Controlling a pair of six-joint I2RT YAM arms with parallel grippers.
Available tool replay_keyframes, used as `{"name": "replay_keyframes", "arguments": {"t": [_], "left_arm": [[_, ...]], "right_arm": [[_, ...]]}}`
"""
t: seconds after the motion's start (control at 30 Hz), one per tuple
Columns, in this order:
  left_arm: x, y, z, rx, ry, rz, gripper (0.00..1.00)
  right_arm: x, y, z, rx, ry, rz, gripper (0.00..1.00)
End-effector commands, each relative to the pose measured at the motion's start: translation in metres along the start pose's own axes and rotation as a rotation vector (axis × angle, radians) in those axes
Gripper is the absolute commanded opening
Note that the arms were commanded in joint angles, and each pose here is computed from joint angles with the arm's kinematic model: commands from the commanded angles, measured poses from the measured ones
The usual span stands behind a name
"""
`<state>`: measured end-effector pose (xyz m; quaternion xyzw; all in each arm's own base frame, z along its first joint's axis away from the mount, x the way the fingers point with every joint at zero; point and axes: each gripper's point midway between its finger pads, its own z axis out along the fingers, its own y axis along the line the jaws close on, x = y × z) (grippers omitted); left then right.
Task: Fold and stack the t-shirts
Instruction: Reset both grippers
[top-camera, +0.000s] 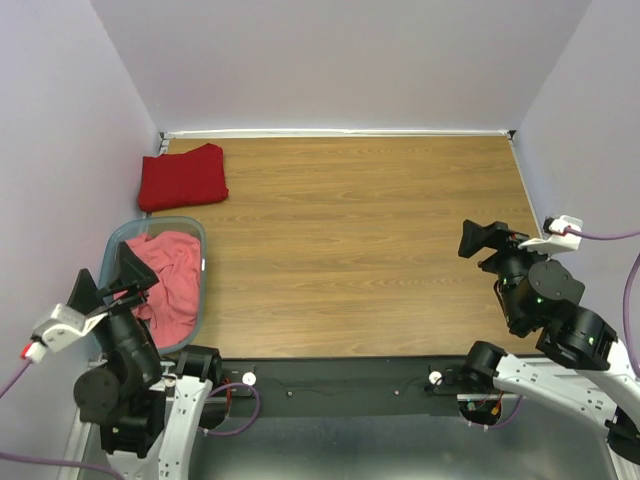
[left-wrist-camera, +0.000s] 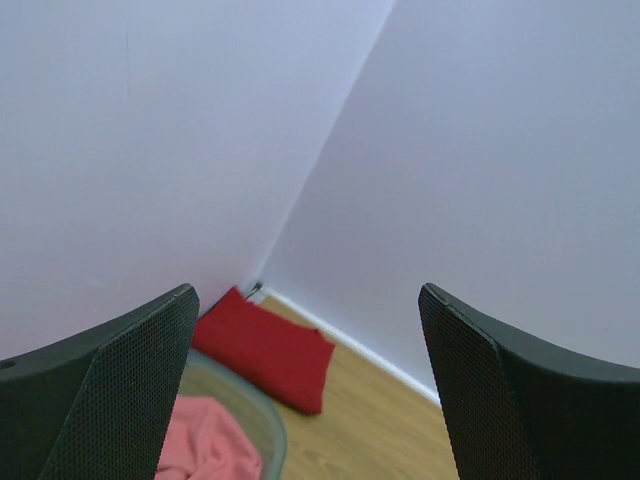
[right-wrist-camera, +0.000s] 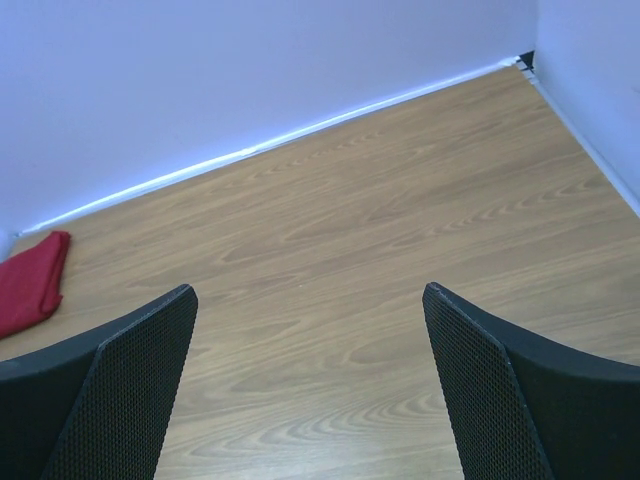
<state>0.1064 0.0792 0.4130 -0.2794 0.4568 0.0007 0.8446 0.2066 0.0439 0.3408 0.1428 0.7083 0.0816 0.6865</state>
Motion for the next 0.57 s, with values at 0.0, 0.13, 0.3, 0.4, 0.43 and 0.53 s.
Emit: {"name": "replay_keyframes", "arguments": {"t": [0.0, 0.13, 0.3, 0.4, 0.43, 0.53], "left_arm": [[-0.008, 0.038, -0.017, -0.139, -0.096, -0.052, 0.98], [-0.021, 0.042, -0.019, -0.148, -0.156, -0.052, 0.98], [-0.020, 0.038, -0.018, -0.133, -0.150, -0.043, 0.98], [-0.013, 0.036, -0.016, -0.120, -0.135, -0.051, 0.98], [-0.010, 0.034, -0.015, -0.112, -0.127, -0.053, 0.98], [-0.003, 0.031, -0.013, -0.099, -0.110, -0.060, 0.98]], "right_arm": [[0.004, -0.024, -0.003, 0.076, -0.022, -0.020, 1.00], [0.001, -0.030, -0.007, 0.073, -0.035, -0.016, 1.00], [-0.003, -0.037, -0.010, 0.084, -0.049, -0.014, 1.00], [-0.002, -0.038, -0.011, 0.077, -0.050, -0.012, 1.00], [-0.002, -0.038, -0.011, 0.073, -0.049, -0.014, 1.00], [0.000, -0.038, -0.011, 0.069, -0.046, -0.015, 1.00]]}}
